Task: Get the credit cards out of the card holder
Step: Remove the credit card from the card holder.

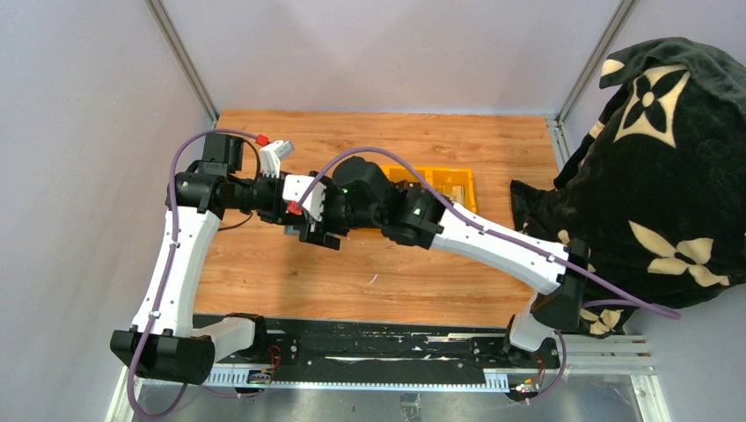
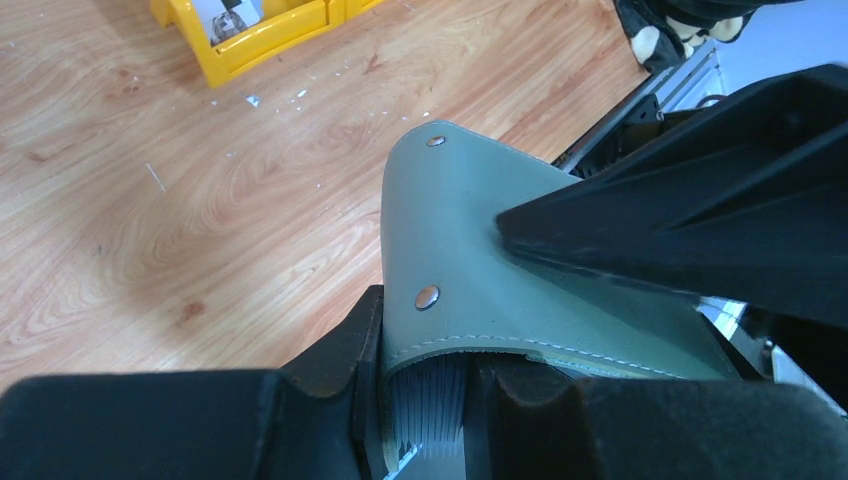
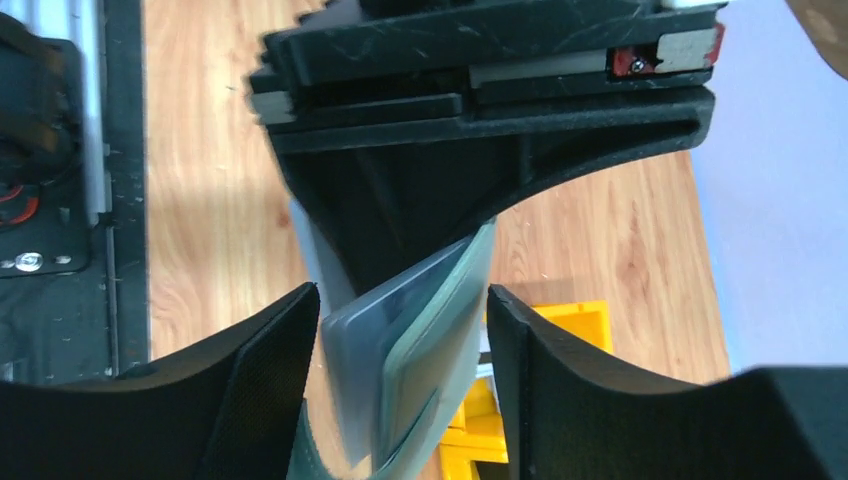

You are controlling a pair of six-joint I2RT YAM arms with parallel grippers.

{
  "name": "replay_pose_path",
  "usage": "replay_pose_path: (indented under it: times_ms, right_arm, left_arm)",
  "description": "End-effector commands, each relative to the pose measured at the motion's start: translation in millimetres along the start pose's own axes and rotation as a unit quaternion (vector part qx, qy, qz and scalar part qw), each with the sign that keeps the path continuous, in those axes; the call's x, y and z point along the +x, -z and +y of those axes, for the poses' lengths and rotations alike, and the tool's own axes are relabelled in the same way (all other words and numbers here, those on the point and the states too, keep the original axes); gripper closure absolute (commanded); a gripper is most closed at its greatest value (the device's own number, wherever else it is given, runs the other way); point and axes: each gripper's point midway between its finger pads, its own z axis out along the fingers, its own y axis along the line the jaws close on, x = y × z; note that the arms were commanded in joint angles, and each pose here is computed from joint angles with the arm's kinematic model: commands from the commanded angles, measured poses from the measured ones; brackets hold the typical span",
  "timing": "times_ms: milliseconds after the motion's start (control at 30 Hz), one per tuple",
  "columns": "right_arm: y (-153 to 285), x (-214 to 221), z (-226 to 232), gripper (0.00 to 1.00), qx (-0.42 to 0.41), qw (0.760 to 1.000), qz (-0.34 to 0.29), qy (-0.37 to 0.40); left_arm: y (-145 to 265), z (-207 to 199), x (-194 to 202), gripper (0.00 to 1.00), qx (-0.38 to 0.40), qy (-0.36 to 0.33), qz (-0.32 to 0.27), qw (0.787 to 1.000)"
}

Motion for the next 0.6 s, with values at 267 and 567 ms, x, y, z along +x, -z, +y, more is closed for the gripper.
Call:
replay_pose_path:
  times_ms: [267,567]
  right_arm:
    - [15.8,-3.4,-21.1,0.97,0.051,0.998,0.027,0.039]
    - [37.5,-34.0,-29.2,1.00,0.062,0.997,-0.044,-0.035]
  left_arm:
    - [12.2,-20.0,-2.1,1.00,0.030,-0.057,-0.014,0.998]
    - [27.1,-48.1,-11.1,0.21,0.076,-0.121,-0.046,0.989]
